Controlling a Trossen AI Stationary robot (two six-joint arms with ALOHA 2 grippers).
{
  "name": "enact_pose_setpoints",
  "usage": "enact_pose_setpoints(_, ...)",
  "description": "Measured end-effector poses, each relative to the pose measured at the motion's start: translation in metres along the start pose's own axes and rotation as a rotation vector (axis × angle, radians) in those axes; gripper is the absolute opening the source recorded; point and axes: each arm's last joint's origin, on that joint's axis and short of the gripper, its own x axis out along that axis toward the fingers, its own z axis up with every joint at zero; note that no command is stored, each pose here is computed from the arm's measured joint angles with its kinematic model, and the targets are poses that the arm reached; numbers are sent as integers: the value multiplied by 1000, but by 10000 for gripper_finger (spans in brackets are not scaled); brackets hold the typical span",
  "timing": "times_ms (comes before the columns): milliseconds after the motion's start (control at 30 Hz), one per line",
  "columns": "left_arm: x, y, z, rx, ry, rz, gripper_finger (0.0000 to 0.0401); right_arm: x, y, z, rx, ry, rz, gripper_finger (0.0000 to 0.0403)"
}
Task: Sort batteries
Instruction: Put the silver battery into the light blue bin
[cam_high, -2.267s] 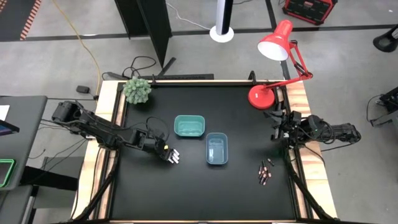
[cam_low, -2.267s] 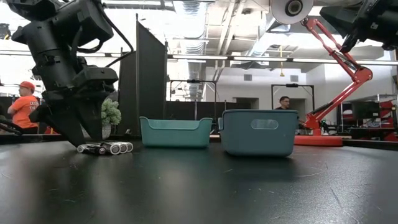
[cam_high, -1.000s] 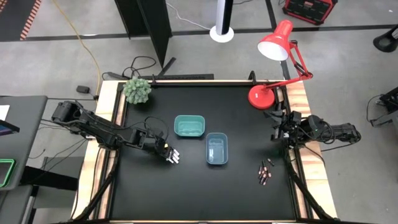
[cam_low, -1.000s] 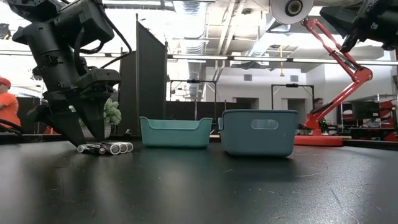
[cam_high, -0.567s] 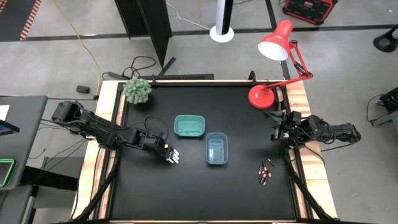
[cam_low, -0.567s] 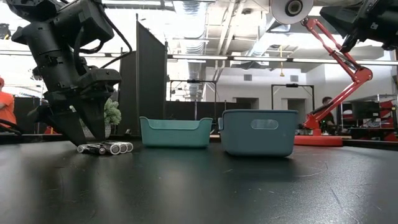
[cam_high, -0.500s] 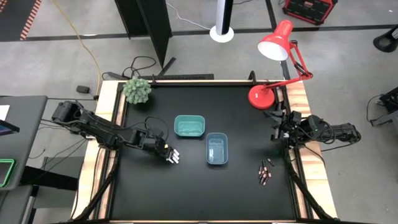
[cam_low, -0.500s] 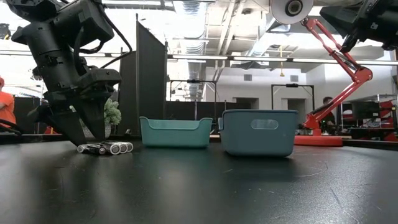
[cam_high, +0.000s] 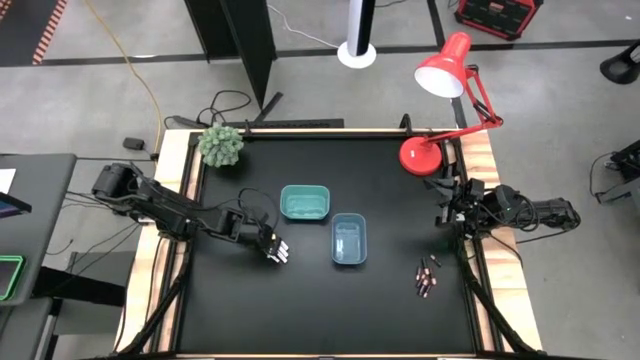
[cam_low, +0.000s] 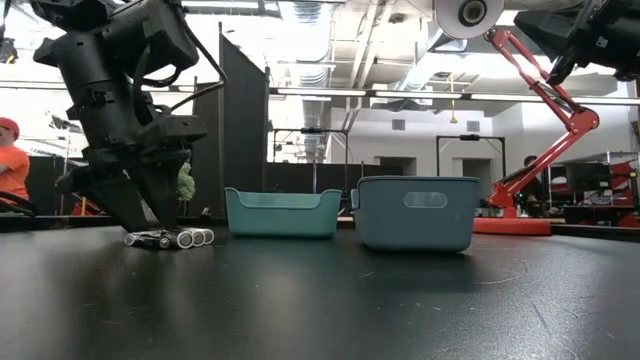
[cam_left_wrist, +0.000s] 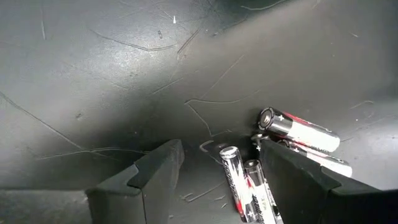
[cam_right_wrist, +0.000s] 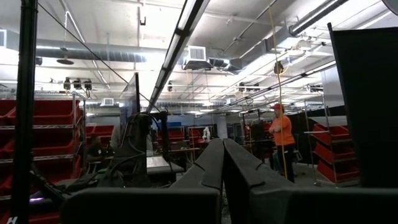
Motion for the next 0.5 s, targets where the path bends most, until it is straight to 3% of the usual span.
enact_pose_setpoints(500,-2,2,-6,-11,21,38,224,0,0,0,0,0,0,28)
